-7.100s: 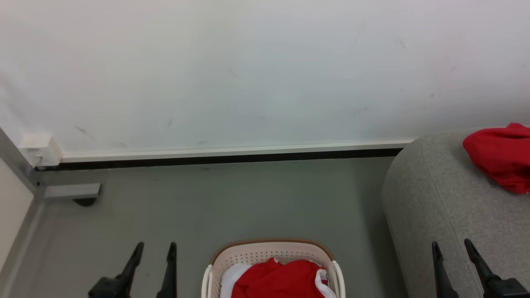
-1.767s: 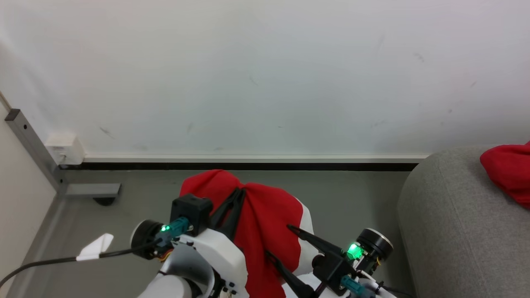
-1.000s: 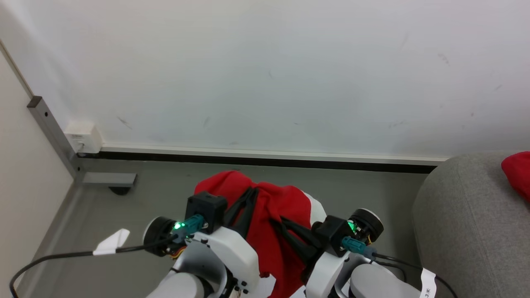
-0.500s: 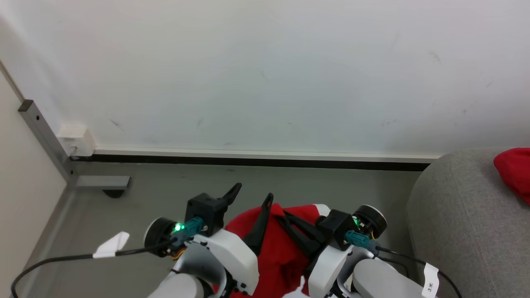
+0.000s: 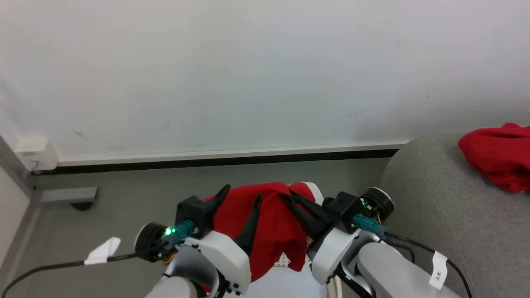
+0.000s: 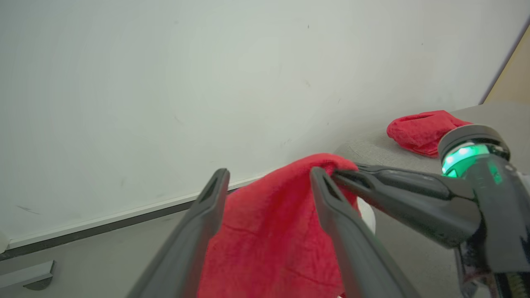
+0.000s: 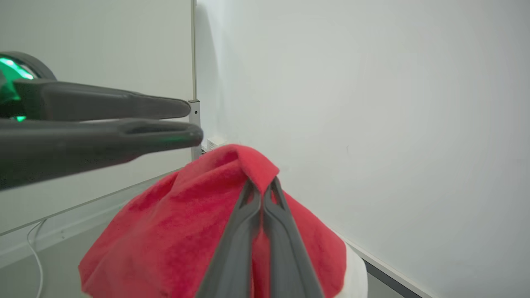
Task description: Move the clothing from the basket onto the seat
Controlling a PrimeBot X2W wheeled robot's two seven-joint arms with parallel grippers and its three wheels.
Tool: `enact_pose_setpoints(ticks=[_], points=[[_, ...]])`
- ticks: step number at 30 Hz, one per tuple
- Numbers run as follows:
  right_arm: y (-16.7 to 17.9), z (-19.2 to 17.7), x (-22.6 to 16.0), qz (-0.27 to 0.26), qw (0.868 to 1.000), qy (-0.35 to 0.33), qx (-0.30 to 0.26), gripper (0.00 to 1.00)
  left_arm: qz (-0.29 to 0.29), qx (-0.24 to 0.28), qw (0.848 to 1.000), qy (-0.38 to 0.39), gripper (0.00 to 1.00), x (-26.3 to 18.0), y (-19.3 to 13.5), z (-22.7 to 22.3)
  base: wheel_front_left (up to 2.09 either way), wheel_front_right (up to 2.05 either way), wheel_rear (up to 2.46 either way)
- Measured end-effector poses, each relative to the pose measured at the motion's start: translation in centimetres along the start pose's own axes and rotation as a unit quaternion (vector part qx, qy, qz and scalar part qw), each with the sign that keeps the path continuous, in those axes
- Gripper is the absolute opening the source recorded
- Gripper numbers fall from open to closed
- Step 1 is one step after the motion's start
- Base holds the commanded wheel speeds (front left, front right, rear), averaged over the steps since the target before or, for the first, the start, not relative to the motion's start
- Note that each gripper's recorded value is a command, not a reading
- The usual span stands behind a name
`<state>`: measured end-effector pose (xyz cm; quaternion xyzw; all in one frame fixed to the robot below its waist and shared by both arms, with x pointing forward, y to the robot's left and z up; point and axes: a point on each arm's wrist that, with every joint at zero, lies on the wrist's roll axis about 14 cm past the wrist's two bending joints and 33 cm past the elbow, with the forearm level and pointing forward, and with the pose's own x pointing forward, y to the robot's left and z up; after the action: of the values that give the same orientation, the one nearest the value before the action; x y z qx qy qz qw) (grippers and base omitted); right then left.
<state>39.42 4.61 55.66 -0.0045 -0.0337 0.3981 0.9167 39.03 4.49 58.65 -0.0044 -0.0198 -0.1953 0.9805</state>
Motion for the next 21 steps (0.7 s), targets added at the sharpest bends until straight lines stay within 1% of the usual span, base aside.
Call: enact_pose_setpoints(ticks=[6,11,16,21], points=[[-3.9,1.4,-2.0,-0.059,0.998,-0.015,-0.020,0.00,-0.042,-0.011,0.999,0.006,1.00,1.4,-2.7,-0.6,0.00,0.00,0.00],[-8.1,2.4,-5.0,-0.131,0.990,-0.023,-0.042,0.00,-0.093,-0.021,0.995,0.007,1.00,2.8,-6.1,-0.9,0.00,0.00,0.00],[-12.4,3.6,-9.3,-0.214,0.974,-0.032,-0.061,0.00,-0.157,-0.030,0.987,0.012,1.00,3.9,-10.5,-1.3,0.00,0.00,0.00],[-15.6,3.9,-14.7,-0.289,0.954,-0.030,-0.078,0.00,-0.223,-0.038,0.974,0.021,1.00,4.4,-14.8,-2.0,0.00,0.00,0.00]])
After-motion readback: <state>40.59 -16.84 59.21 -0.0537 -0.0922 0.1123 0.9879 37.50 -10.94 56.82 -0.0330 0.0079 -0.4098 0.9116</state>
